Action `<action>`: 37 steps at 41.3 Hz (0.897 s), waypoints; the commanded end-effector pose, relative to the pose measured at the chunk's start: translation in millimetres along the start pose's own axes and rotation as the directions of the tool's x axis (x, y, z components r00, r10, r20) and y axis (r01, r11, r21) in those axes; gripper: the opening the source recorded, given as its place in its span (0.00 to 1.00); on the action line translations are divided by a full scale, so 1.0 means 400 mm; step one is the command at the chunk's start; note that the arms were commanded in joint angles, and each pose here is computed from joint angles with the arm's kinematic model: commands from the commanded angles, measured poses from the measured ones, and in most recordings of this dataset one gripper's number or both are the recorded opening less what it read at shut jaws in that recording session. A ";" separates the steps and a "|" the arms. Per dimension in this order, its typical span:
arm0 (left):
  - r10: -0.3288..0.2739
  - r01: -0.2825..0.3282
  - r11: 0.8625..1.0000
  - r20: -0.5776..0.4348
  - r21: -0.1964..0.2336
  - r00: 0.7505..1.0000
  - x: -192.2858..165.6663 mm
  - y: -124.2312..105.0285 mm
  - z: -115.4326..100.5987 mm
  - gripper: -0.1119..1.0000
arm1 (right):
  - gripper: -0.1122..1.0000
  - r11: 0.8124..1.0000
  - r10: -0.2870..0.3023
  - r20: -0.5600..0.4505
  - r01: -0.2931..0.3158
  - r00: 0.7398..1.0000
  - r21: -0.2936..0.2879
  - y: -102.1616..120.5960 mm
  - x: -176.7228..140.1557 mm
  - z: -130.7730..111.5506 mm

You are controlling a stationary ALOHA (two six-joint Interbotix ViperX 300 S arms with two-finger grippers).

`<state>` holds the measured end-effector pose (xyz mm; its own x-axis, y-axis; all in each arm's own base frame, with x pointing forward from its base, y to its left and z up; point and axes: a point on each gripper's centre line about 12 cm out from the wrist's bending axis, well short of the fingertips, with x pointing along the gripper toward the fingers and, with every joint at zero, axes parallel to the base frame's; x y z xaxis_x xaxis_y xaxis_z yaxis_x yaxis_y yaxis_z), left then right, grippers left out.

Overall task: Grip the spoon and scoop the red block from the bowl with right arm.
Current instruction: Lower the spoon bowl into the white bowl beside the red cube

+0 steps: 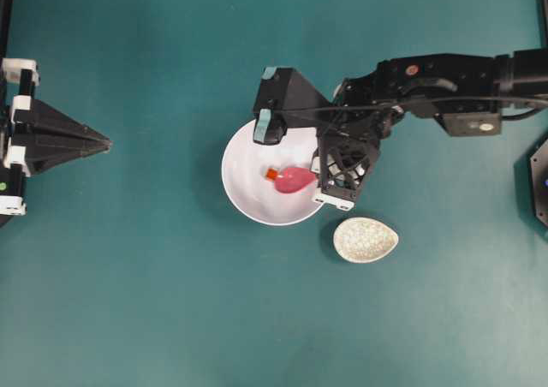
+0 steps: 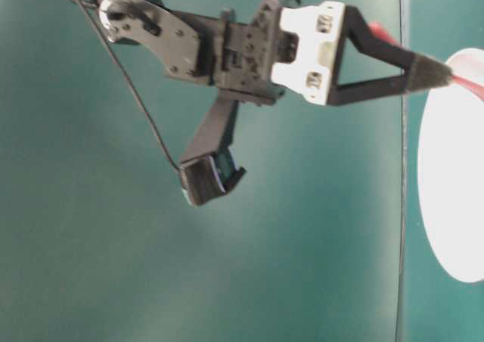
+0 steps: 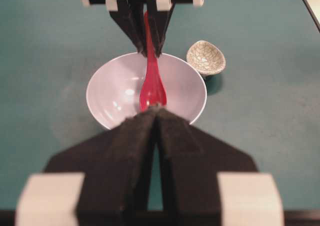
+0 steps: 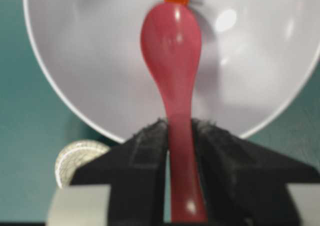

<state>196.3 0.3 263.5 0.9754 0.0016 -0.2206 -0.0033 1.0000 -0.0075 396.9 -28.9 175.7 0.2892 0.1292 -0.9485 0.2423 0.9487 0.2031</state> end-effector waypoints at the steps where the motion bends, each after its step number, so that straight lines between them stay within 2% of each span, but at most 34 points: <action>1: 0.000 0.000 1.000 0.037 0.003 0.999 0.000 0.000 0.036 0.11 | 0.32 1.000 0.007 0.061 -0.007 0.998 -0.011 0.011 -0.022 0.037; 8: -0.002 0.002 1.000 0.035 0.002 0.999 0.001 -0.001 0.035 0.11 | 0.32 1.000 -0.007 0.111 0.010 0.994 -0.022 0.011 -0.027 0.075; 17: -0.002 0.002 1.000 0.038 0.002 0.999 0.000 -0.001 0.037 0.11 | 0.32 1.000 -0.015 0.120 0.017 0.993 -0.018 0.005 -0.036 0.089; 29: -0.002 0.001 1.000 0.060 0.008 0.998 -0.012 -0.001 0.047 0.11 | 0.32 1.000 -0.009 0.056 0.010 0.998 -0.007 0.013 -0.082 0.059; 37: 0.000 0.000 1.000 0.063 0.008 0.998 -0.018 0.000 0.052 0.11 | 0.32 1.000 -0.011 0.038 0.011 0.999 -0.003 0.011 -0.080 0.050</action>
<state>191.9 0.3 272.2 0.9820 0.0017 -0.1891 -0.0023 1.0000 -0.0030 407.2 -35.5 194.3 0.2791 0.1100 -0.9539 0.2504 0.9507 0.1829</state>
